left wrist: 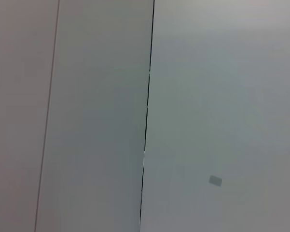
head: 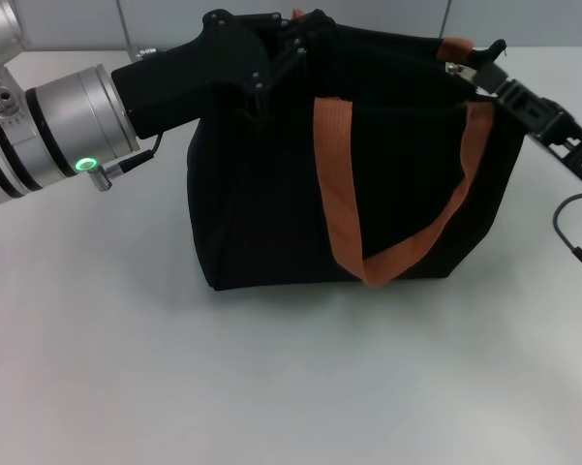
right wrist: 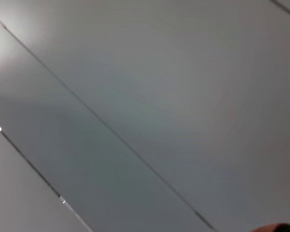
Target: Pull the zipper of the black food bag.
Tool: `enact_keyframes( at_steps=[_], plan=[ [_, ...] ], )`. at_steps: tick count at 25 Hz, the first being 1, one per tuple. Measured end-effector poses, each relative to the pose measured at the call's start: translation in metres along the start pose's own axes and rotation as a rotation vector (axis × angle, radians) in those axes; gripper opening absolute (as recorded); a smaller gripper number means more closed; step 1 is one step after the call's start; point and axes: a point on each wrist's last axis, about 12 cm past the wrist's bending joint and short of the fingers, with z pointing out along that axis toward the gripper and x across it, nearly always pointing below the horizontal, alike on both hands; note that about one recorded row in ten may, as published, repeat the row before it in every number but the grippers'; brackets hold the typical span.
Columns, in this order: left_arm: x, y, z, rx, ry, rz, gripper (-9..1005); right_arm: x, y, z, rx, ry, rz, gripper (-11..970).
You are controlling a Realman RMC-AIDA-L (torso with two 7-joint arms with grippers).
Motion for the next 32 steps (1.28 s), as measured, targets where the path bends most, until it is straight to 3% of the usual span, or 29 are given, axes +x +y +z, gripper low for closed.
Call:
enact_keyframes(
  at_steps=[10, 15, 22, 32],
  plan=[
    [0.0, 0.001, 0.0, -0.005, 0.002, 0.0, 74, -0.005, -0.004, -0.02, 0.051, -0.055, -0.009, -5],
    [0.001, 0.001, 0.0, -0.009, 0.007, 0.0, 74, -0.008, 0.004, -0.032, 0.01, -0.118, -0.041, -5],
    [0.003, 0.001, -0.001, -0.015, 0.011, -0.007, 75, -0.005, 0.014, -0.047, -0.021, -0.222, -0.205, 150],
    [0.008, 0.007, -0.007, -0.093, 0.02, -0.031, 75, 0.0, 0.013, -0.043, -0.012, -0.203, -0.2, 402]
  ],
)
